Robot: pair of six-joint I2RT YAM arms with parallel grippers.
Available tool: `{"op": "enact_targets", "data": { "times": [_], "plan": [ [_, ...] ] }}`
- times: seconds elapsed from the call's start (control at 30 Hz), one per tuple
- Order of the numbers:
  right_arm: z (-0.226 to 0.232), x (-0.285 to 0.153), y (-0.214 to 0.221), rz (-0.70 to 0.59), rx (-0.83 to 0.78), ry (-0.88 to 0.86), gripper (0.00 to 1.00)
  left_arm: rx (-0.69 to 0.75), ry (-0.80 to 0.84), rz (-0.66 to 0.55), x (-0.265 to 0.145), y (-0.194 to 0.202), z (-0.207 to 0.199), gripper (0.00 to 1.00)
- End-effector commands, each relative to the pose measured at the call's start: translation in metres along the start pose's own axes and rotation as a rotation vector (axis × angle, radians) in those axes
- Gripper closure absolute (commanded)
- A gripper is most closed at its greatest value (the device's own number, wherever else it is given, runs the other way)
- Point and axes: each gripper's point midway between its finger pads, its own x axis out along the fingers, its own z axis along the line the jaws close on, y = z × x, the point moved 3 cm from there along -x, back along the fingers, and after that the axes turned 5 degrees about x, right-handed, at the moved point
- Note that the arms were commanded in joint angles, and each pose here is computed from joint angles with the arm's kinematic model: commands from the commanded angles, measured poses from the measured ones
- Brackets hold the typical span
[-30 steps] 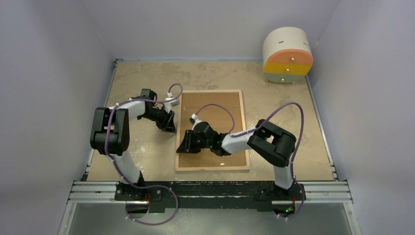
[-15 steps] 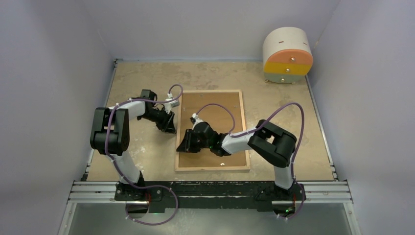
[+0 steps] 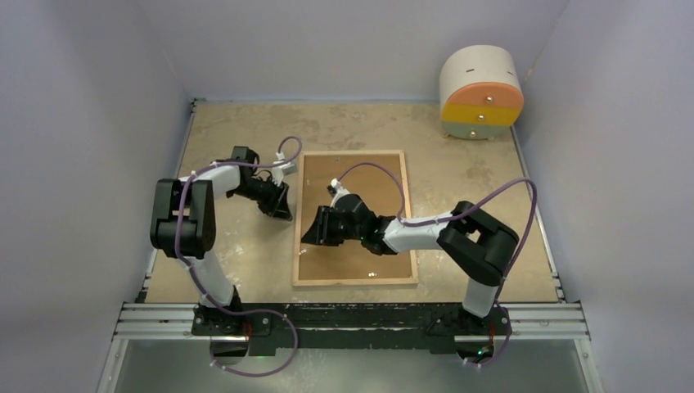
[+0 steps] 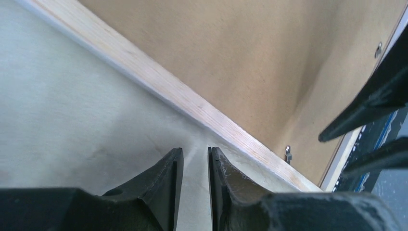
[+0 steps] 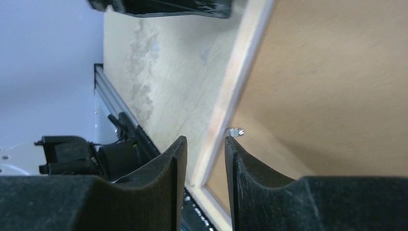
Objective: Put the photo into the frame
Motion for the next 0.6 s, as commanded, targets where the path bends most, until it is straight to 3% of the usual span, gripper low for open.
{"op": "enact_targets", "data": {
  "times": [0.0, 0.13, 0.2, 0.57],
  "plan": [
    [0.001, -0.005, -0.057, -0.093, -0.041, 0.005, 0.62, -0.033, -0.017, -0.112, -0.014, -0.035, 0.021, 0.69],
    [-0.014, -0.001, -0.101, -0.138, -0.061, 0.041, 0.61, -0.067, -0.002, -0.165, -0.013, -0.055, 0.035, 0.56],
    [-0.019, 0.005, -0.122, -0.152, -0.072, 0.052, 0.6, -0.081, 0.018, -0.184, -0.009, -0.062, 0.04, 0.54],
    [-0.049, 0.048, -0.184, -0.156, -0.064, 0.067, 0.57, -0.093, 0.076, -0.151, 0.016, -0.058, 0.044, 0.69]
  ]
}}
